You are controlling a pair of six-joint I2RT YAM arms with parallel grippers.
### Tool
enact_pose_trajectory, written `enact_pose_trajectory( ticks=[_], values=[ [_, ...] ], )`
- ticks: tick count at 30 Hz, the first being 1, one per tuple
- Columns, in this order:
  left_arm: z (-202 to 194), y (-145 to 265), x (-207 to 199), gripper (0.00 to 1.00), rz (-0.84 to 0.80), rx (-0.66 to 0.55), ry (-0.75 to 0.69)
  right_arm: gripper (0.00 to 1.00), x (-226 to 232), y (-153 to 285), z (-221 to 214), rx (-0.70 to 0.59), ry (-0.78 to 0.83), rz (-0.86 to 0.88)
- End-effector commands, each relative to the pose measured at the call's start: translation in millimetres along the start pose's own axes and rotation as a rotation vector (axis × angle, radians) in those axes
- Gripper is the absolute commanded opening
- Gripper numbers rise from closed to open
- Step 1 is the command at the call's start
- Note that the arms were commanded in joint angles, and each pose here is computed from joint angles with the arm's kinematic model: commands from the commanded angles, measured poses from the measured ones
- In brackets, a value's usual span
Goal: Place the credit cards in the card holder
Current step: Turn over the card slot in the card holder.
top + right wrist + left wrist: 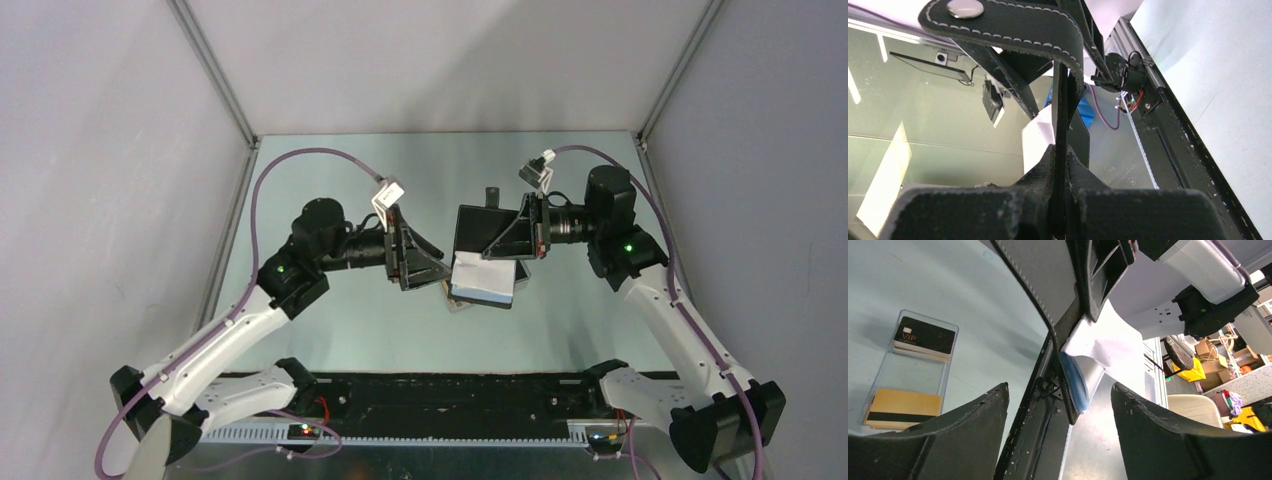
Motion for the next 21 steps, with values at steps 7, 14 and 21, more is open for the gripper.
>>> enact_pose_trajectory(
  ticks=[7,14,21],
  values=[
    [-11,-9,12,0.76,0.006,0.051,0.026,0.04,13,5,3,-0.024,0.03,0.026],
    [-12,-18,13,0.75,-0.008,0.076,0.036,0.04,13,5,4,-0.027,0.03,0.026],
    [-15,-15,15,0.75,0.01,0.068,0.0,0.04,13,7,5,-0.034,0.034,0.022]
  ],
)
Point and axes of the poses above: each gripper's point midway between its finger pads, its own y axis back along the fingers, its own x axis along the line the jaws close on, z = x × y, the point moved 8 cm from there along y, back along the fingers, and after that the axes turned 1 degree about -y, right-handed, at the moved point
